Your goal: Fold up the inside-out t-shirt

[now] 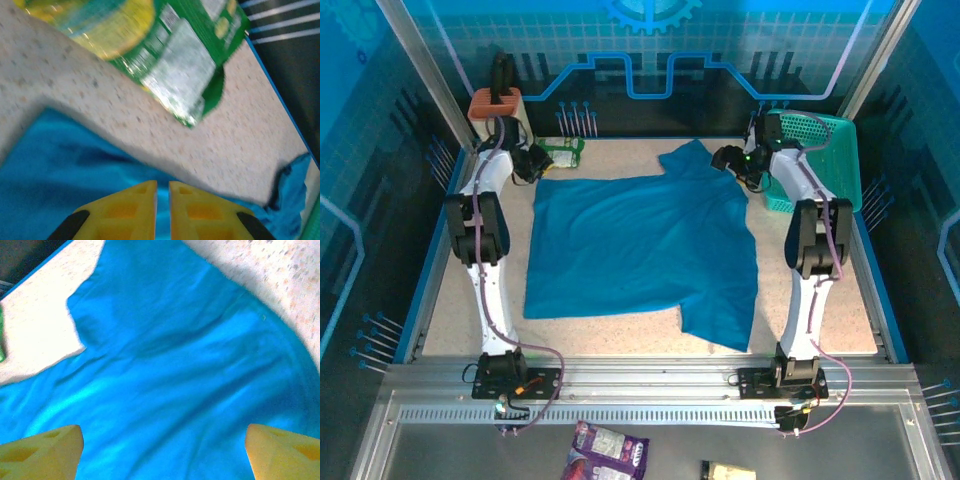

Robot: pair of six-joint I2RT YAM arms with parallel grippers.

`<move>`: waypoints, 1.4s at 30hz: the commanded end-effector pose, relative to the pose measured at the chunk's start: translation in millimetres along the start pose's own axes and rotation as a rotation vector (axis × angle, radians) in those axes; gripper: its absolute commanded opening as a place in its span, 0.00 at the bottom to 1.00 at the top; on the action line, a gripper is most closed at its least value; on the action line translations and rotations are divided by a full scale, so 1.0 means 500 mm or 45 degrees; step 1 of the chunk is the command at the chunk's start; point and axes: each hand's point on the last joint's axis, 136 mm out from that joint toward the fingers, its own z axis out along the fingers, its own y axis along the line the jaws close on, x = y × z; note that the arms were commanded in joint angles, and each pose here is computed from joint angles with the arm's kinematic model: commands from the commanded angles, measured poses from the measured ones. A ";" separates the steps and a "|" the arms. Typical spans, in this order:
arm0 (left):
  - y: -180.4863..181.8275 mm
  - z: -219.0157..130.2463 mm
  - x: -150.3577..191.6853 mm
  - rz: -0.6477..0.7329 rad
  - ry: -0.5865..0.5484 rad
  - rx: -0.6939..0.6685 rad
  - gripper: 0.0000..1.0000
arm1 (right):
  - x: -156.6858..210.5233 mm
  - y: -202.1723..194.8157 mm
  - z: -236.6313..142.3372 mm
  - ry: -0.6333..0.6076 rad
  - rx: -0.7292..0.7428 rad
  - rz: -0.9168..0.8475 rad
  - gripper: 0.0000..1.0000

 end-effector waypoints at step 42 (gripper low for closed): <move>0.033 -0.113 0.203 0.014 0.141 -0.051 0.15 | 0.382 -0.134 -0.124 0.287 0.135 0.100 0.81</move>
